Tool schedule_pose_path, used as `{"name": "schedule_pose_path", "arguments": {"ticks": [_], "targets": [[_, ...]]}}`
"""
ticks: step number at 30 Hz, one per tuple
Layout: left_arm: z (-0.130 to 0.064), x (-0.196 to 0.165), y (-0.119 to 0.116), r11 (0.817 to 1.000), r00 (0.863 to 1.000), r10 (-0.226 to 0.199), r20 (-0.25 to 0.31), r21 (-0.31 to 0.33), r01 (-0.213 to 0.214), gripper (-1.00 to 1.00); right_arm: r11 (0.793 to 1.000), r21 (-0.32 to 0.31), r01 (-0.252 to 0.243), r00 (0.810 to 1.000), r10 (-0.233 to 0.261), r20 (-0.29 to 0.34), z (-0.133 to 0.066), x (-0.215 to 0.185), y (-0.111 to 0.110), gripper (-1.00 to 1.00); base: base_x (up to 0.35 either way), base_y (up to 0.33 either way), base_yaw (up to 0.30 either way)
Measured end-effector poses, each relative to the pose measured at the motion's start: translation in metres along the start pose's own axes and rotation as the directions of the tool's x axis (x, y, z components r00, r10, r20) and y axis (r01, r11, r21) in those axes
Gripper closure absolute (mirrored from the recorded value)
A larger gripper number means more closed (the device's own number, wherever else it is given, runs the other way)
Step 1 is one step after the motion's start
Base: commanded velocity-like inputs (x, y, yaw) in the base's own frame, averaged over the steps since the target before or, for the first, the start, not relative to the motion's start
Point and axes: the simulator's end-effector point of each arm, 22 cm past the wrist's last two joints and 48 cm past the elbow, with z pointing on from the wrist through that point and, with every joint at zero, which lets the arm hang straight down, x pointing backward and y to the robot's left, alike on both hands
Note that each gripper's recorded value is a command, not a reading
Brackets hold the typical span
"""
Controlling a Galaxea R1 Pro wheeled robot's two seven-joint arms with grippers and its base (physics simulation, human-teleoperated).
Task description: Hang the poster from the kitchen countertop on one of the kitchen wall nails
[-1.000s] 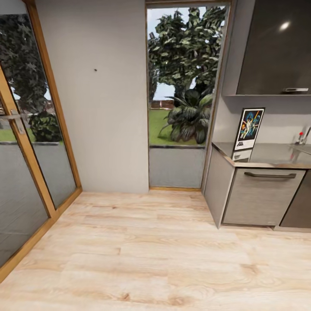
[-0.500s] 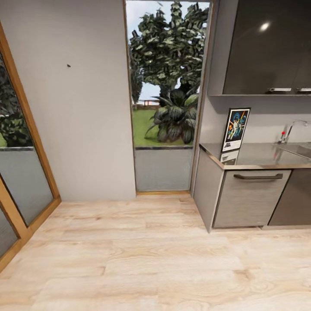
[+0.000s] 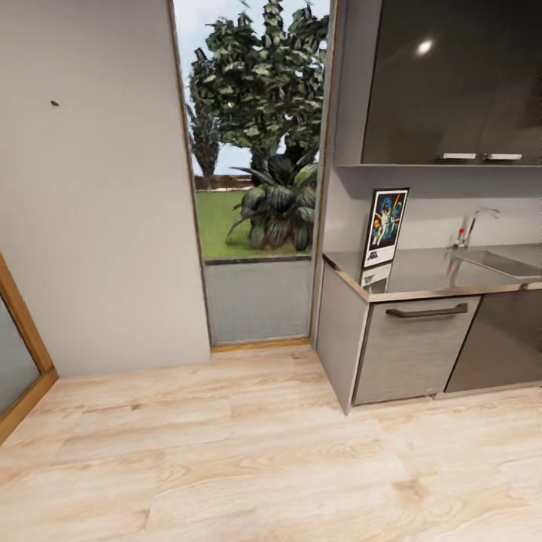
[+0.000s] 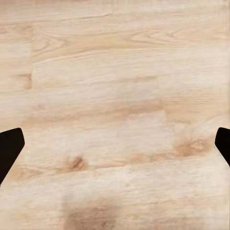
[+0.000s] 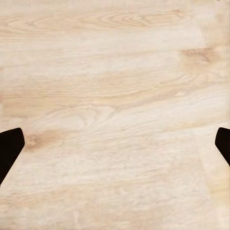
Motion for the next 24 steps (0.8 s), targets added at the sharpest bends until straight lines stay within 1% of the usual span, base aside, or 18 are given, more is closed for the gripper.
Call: {"name": "schedule_pose_path", "arguments": {"ticks": [5,10,17,24], "targets": [[0.0,0.0,0.0001,1.0,1.0,0.0,0.0,0.0,0.0,-1.0,1.0,-0.001,0.001,1.0,-0.001,0.0,0.0,0.0,0.0002,-1.0,0.333,0.021,-0.025],[0.0,0.0,0.0002,1.0,1.0,0.0,0.0,0.0,0.0,-1.0,1.0,-0.001,0.001,1.0,-0.001,-0.001,-0.0001,0.0005,0.0003,-1.0,0.333,0.091,-0.005],[0.0,0.0,0.0005,1.0,1.0,0.0,0.0,-0.001,0.0,-1.0,1.0,0.0,0.004,1.0,-0.004,-0.003,-0.0005,0.0017,-0.0007,-1.0,0.325,0.159,0.0],[0.0,-0.0001,0.0043,1.0,1.0,0.003,0.0,-0.005,-0.003,-1.0,1.0,0.0,0.004,1.0,-0.004,-0.003,-0.0005,0.0018,-0.0006,-1.0,0.3,0.214,0.0]]}}
